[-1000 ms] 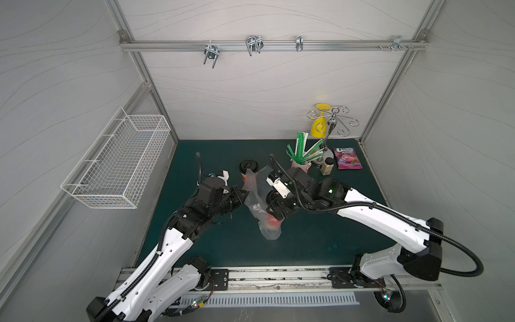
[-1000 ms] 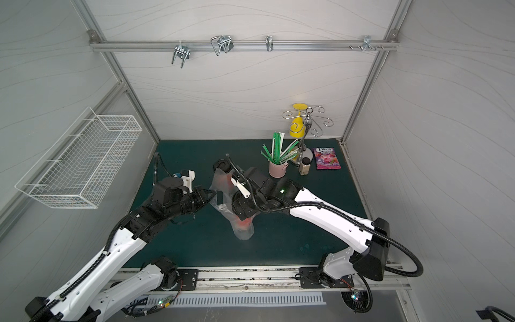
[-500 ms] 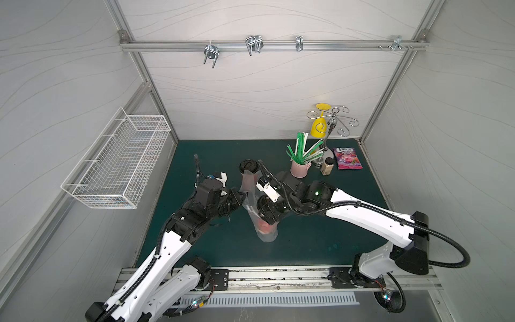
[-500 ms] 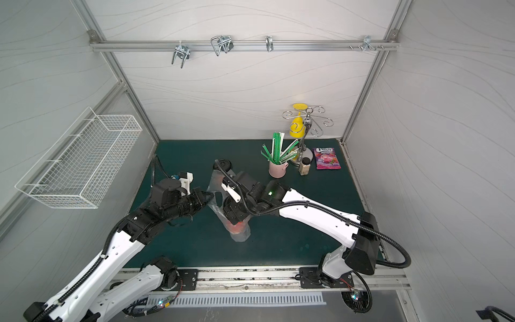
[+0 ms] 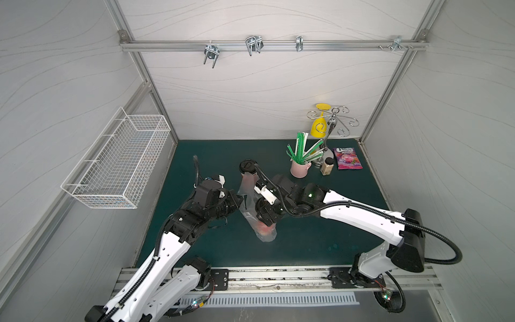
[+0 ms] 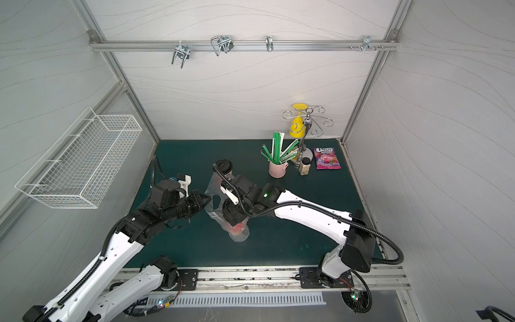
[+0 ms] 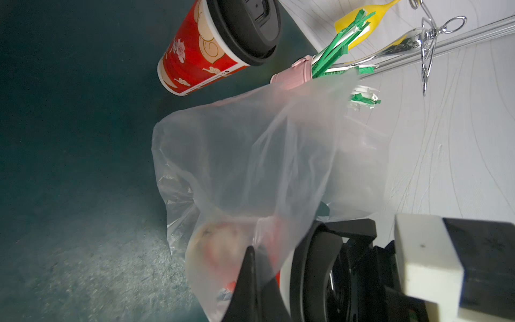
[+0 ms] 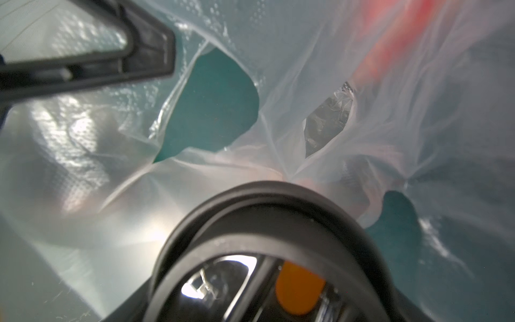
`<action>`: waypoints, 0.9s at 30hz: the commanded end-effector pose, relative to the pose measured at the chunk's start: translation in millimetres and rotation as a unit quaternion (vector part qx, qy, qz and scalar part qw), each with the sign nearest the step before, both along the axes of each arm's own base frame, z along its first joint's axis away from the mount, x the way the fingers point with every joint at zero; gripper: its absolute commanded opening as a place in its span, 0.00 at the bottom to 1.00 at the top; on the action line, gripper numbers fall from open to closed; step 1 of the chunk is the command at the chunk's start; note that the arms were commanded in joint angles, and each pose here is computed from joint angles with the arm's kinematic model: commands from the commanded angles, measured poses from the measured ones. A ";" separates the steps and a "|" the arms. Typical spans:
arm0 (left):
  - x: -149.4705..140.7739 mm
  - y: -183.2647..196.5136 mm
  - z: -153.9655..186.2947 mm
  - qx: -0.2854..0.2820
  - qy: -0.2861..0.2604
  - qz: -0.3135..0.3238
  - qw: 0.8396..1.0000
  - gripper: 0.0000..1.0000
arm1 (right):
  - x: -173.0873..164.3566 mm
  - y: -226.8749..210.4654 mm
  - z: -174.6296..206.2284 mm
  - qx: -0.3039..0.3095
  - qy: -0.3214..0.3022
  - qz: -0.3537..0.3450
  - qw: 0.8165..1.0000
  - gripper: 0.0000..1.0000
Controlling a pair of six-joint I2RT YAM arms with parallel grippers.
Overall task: Pack milk tea into plastic carrier bags
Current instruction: Place the milk tea cup in the plastic carrier bag.
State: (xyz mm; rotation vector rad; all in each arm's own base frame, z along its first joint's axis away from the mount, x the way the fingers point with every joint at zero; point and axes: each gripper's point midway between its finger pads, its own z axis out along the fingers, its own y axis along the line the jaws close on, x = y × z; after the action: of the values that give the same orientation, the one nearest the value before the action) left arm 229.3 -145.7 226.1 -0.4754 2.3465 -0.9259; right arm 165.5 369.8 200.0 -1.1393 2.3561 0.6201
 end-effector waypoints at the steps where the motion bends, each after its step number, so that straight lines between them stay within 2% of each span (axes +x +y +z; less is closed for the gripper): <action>1: 3.7 5.2 16.6 0.008 -0.023 0.006 1.000 0.00 | -0.6 -6.5 17.3 0.010 -0.025 0.004 1.000 0.84; 11: 3.2 7.7 16.5 0.014 -0.020 0.009 1.000 0.00 | -6.2 3.6 -10.6 0.002 0.002 0.018 1.000 0.85; 22: -0.2 25.0 18.5 0.041 -0.025 0.040 0.998 0.00 | -0.5 -5.7 -22.4 -0.026 -0.020 0.016 0.999 0.85; 27: -1.1 17.6 27.7 0.045 -0.033 0.009 0.998 0.00 | 3.6 -9.1 -16.7 -0.029 -0.036 0.011 0.999 0.85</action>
State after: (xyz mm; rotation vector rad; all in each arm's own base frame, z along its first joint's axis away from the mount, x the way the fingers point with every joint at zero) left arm 223.2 -126.8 226.3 -0.4882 2.3695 -0.7957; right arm 169.1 364.8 181.8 -1.1680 2.3386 0.5549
